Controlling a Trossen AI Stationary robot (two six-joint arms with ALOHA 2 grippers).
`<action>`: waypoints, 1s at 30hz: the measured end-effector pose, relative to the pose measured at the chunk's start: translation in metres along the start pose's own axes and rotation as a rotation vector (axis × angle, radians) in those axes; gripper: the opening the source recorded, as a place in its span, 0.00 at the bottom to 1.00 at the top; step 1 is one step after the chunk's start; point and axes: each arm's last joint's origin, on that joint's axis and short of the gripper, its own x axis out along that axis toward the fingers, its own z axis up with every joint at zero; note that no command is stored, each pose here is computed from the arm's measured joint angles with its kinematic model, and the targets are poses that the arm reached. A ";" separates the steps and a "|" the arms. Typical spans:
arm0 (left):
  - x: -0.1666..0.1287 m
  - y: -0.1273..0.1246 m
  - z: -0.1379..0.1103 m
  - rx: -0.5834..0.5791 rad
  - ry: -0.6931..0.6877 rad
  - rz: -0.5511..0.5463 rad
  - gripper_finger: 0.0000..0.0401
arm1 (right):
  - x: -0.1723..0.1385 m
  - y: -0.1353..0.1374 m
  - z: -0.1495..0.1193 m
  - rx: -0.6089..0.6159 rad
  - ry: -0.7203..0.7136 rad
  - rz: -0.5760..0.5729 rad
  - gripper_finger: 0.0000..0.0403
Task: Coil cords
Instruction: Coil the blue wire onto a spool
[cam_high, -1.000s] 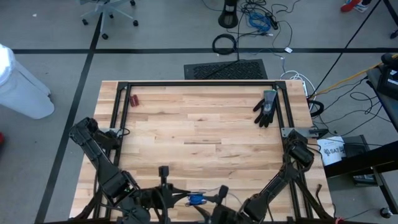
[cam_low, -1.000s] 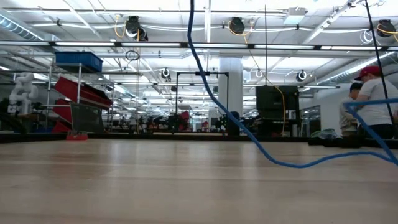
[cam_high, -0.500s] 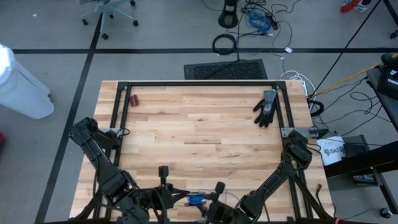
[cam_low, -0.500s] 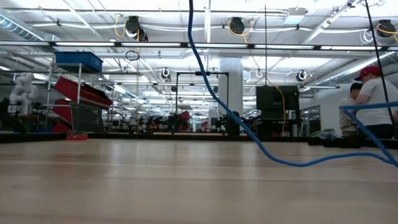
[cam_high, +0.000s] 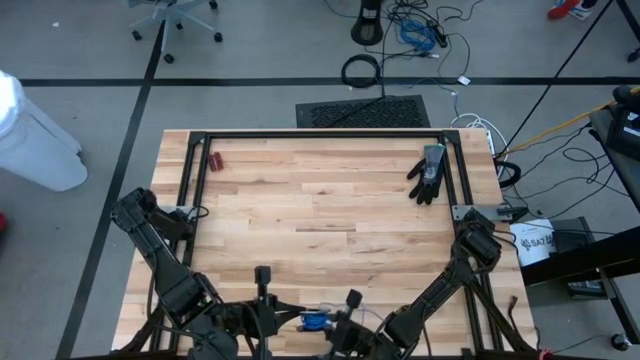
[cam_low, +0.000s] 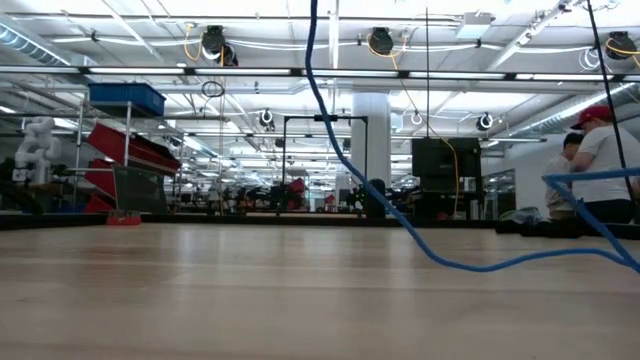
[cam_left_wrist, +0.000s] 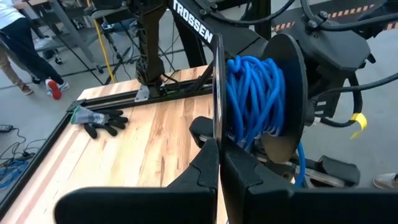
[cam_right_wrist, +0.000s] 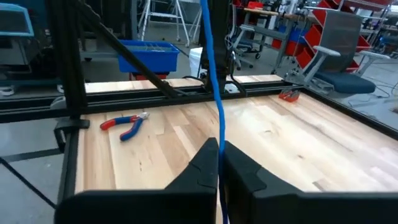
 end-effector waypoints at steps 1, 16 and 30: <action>0.000 0.000 0.000 0.001 0.000 -0.002 0.02 | -0.003 0.001 0.000 -0.001 -0.001 0.006 0.00; -0.001 -0.002 -0.001 0.062 0.007 -0.029 0.02 | -0.061 0.012 0.017 0.108 -0.040 0.081 0.00; -0.001 -0.002 -0.001 0.076 0.010 -0.029 0.02 | -0.090 0.008 0.040 0.165 -0.063 0.112 0.00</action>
